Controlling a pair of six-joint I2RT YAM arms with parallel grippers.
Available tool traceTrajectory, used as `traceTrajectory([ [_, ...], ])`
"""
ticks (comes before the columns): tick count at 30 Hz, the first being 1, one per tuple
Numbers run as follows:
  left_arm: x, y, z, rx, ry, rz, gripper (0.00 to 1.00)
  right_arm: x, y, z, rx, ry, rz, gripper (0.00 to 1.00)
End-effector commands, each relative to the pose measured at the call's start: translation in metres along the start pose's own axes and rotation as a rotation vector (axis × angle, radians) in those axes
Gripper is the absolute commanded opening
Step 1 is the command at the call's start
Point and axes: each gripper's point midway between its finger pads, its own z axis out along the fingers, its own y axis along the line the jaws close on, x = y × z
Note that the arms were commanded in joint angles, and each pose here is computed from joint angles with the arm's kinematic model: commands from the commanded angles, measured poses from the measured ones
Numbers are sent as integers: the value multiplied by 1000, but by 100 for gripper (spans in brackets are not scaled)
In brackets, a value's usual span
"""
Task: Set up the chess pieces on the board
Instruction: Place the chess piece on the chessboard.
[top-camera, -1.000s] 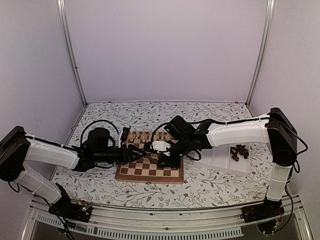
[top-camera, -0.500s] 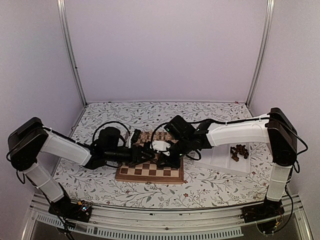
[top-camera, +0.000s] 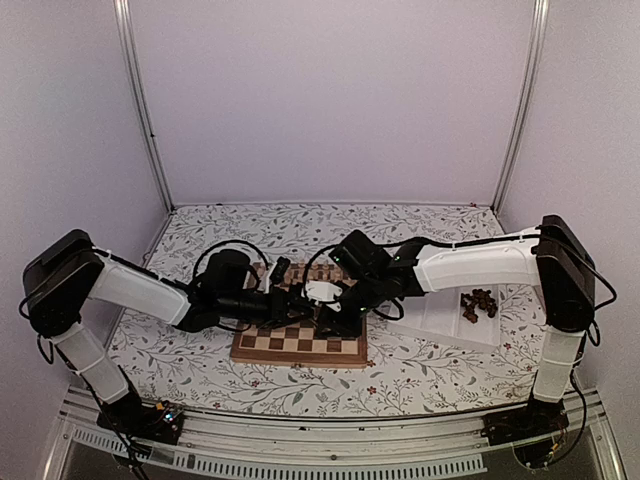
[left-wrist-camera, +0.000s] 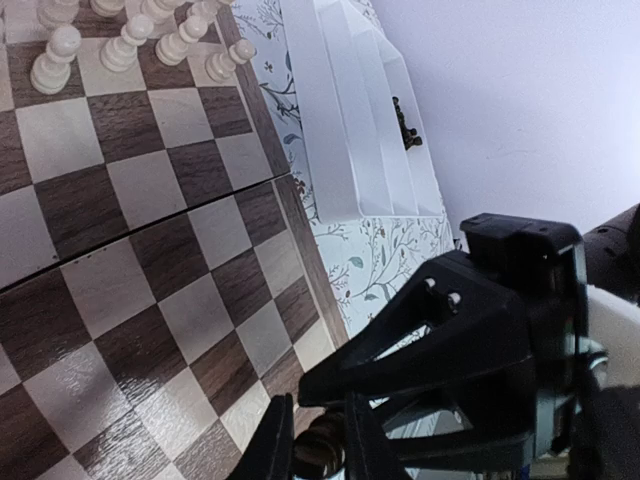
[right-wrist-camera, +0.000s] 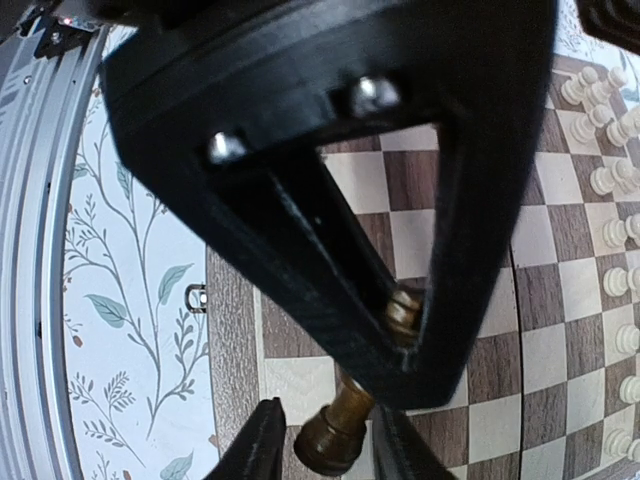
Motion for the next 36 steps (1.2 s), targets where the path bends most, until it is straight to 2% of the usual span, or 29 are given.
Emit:
traceTrajectory([
  [1,-12,-26,-4,-23,18,131,13,-14,-2,-23,30,-36,-30,38],
  [6,-32,-34,-34,-235,-5,339,13,9,-7,-57,103,-19,-79,48],
  [10,-41,-30,-60,-414,0,443,13,19,-30,-104,97,-131,-17,49],
  [14,-37,-32,-72,-520,18,546,14,38,-57,-143,86,-272,81,49],
  [17,-31,-41,-71,-581,24,641,14,66,-79,-153,232,-225,51,49],
  [22,-9,-26,-56,-647,131,670,14,73,-90,-177,266,-284,84,49],
  [28,18,-7,-32,-707,249,718,14,78,-94,-174,282,-262,80,49],
  [36,33,4,-26,-749,296,725,14,82,-94,-173,295,-251,68,49],
])
